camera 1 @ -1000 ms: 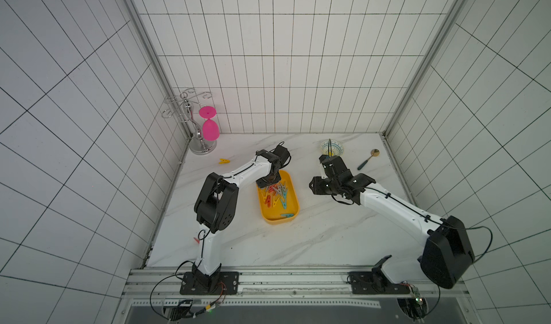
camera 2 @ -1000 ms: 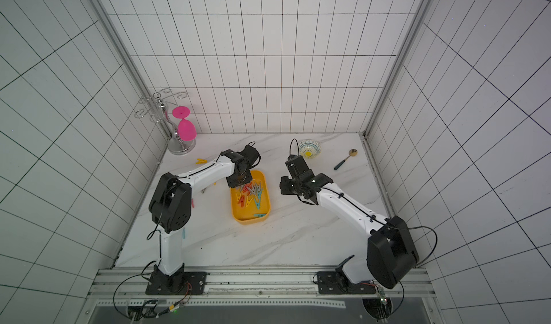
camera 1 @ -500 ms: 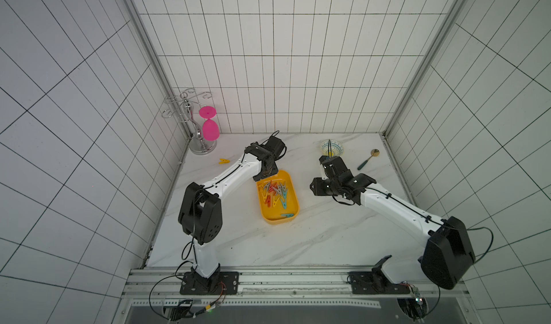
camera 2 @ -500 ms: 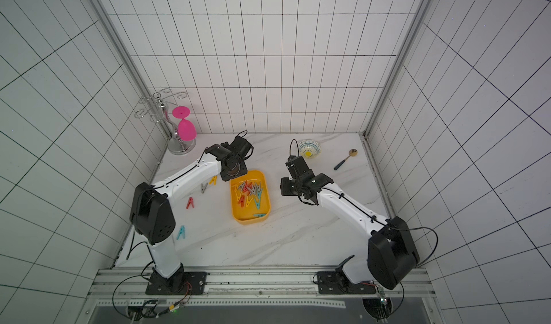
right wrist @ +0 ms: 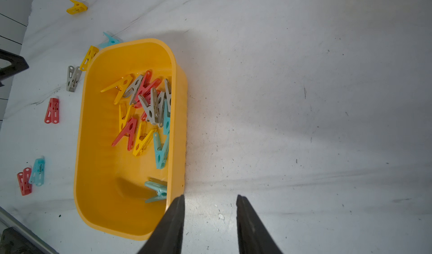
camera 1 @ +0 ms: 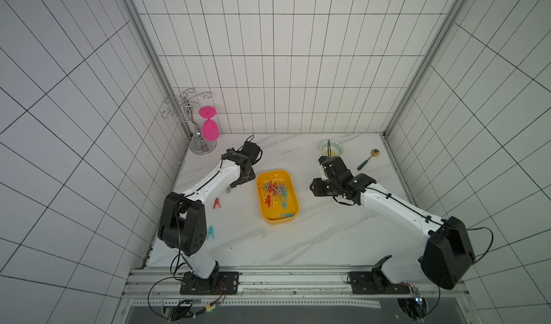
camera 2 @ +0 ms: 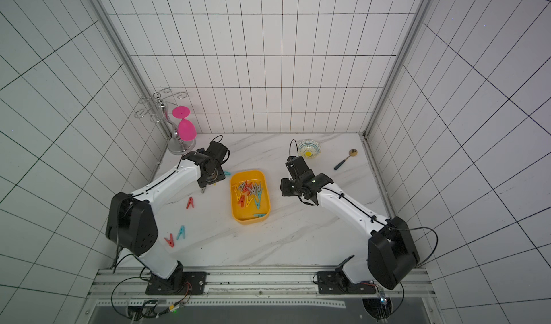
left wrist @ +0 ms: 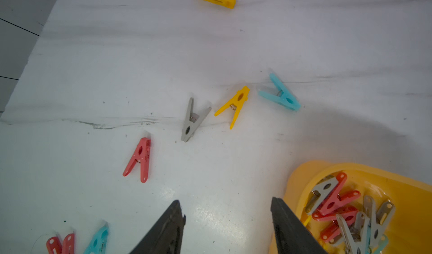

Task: Put the clothespins into the storage box
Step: Pick up the clothespin from the center of the board.

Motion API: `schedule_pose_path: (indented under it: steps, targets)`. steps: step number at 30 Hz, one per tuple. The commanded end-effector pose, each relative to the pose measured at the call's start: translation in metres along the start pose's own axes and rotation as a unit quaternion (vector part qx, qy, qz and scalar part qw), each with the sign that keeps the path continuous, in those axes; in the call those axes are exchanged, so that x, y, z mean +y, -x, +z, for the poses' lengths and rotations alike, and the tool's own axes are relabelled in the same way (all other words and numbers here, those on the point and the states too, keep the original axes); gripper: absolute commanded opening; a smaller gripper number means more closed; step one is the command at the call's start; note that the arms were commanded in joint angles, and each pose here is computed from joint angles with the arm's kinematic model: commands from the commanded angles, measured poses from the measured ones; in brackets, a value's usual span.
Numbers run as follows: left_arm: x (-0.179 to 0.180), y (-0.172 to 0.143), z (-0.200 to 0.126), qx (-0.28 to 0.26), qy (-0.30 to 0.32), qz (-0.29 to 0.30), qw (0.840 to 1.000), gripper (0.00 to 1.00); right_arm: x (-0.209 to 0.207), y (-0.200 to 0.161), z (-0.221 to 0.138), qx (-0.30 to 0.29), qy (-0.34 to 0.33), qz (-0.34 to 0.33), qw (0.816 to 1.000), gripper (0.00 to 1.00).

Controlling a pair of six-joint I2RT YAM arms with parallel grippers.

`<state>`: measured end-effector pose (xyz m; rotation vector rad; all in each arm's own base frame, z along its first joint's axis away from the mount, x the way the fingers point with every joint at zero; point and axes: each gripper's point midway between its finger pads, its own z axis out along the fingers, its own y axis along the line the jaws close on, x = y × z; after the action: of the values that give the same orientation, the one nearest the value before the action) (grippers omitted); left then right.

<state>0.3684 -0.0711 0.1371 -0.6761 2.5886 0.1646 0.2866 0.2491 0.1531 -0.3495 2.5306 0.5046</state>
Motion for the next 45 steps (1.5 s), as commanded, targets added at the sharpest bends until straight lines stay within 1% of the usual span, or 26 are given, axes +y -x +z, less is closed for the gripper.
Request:
schedule_pose_path:
  steps: [1,3,5,8,10,13,16,22,25,27,37,45]
  targets:
    - [-0.007,0.02,-0.001,-0.022,-0.029,0.013,0.999,0.61,0.001,-0.008,0.001,0.013,-0.002,-0.01,1.0,0.4]
    - [-0.008,0.02,0.009,-0.008,-0.022,0.014,1.0,0.6,0.002,-0.009,0.004,0.017,-0.002,-0.014,1.0,0.41]
    - [-0.013,0.019,0.018,0.004,-0.021,0.003,1.0,0.6,0.003,-0.009,0.006,0.019,-0.003,-0.016,1.0,0.41]
    - [-0.028,0.016,0.031,0.024,-0.04,-0.019,0.999,0.61,0.002,-0.008,0.008,0.02,-0.008,-0.021,1.0,0.41]
    - [-0.04,0.015,0.039,0.038,-0.056,-0.044,0.997,0.63,0.0,-0.009,0.008,0.022,-0.012,-0.025,0.999,0.42]
    - [-0.052,0.011,0.049,0.054,-0.069,-0.098,0.991,0.65,-0.003,-0.011,0.012,0.027,-0.019,-0.03,0.999,0.42]
    - [-0.057,0.013,0.059,0.057,-0.065,-0.138,0.987,0.66,-0.002,-0.013,0.016,0.035,-0.017,-0.032,0.999,0.42]
    - [-0.07,0.021,0.073,0.054,-0.056,-0.173,0.982,0.67,-0.006,-0.017,0.022,0.043,-0.027,-0.041,0.998,0.42]
    - [-0.07,0.021,0.084,0.059,-0.032,-0.18,0.981,0.67,-0.007,-0.018,0.025,0.047,-0.028,-0.042,0.998,0.42]
    - [-0.072,0.018,0.092,0.065,-0.028,-0.181,0.981,0.67,-0.006,-0.019,0.027,0.049,-0.026,-0.043,0.998,0.42]
    - [-0.084,0.016,0.116,0.079,-0.03,-0.179,0.98,0.67,-0.008,-0.01,0.02,0.035,-0.029,-0.05,0.998,0.43]
    - [-0.081,0.017,0.135,0.09,-0.021,-0.177,0.98,0.65,-0.008,-0.009,0.024,0.039,-0.028,-0.05,0.998,0.44]
